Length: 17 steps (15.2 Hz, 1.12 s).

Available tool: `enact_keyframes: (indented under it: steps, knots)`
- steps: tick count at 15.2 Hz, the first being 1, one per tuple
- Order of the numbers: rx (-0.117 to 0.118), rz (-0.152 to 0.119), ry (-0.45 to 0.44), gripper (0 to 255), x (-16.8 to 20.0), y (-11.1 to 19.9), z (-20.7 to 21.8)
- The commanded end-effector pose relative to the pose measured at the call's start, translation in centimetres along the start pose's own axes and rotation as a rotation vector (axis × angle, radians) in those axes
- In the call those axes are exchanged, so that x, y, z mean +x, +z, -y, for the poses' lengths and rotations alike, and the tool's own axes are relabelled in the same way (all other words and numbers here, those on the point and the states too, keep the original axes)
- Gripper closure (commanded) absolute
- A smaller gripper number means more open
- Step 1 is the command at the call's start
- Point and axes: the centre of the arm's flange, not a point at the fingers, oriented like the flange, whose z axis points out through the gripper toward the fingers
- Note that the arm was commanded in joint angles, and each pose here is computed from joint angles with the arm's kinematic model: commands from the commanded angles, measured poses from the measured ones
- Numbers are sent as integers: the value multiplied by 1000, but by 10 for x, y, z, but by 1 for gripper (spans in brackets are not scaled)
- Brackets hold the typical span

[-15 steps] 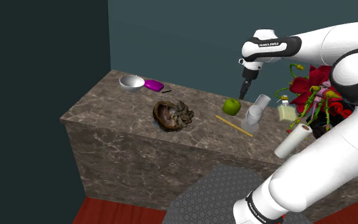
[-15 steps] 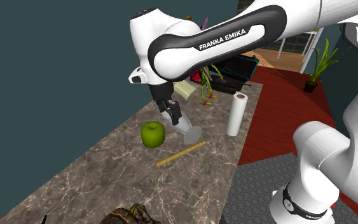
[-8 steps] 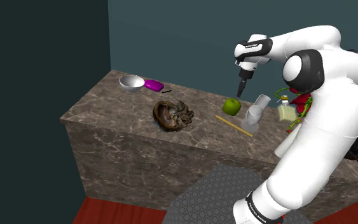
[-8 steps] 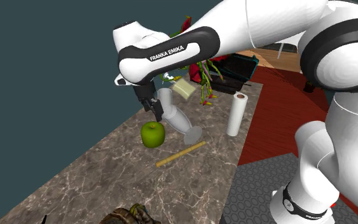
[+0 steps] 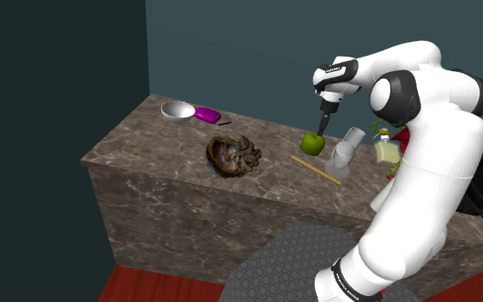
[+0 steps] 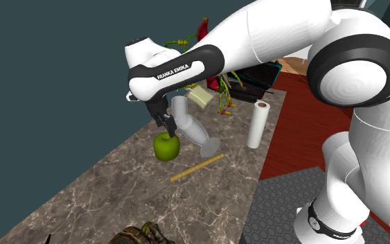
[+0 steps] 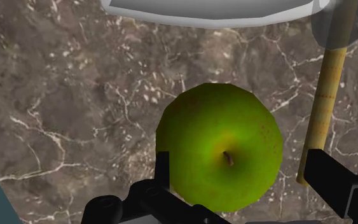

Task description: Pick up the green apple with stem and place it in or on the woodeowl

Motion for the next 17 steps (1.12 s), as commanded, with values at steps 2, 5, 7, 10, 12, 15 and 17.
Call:
enact_keyframes:
  steps: [2, 5, 7, 10, 12, 15, 17]
  knots:
    - [0, 0, 0, 0, 0, 8, 1]
    - [0, 0, 0, 0, 0, 8, 1]
    - [0, 0, 0, 0, 0, 8, 1]
    - [0, 0, 0, 255, 0, 8, 1]
    - [0, 0, 0, 255, 0, 8, 1]
    - [0, 0, 0, 255, 0, 8, 1]
    - [0, 0, 0, 255, 0, 8, 1]
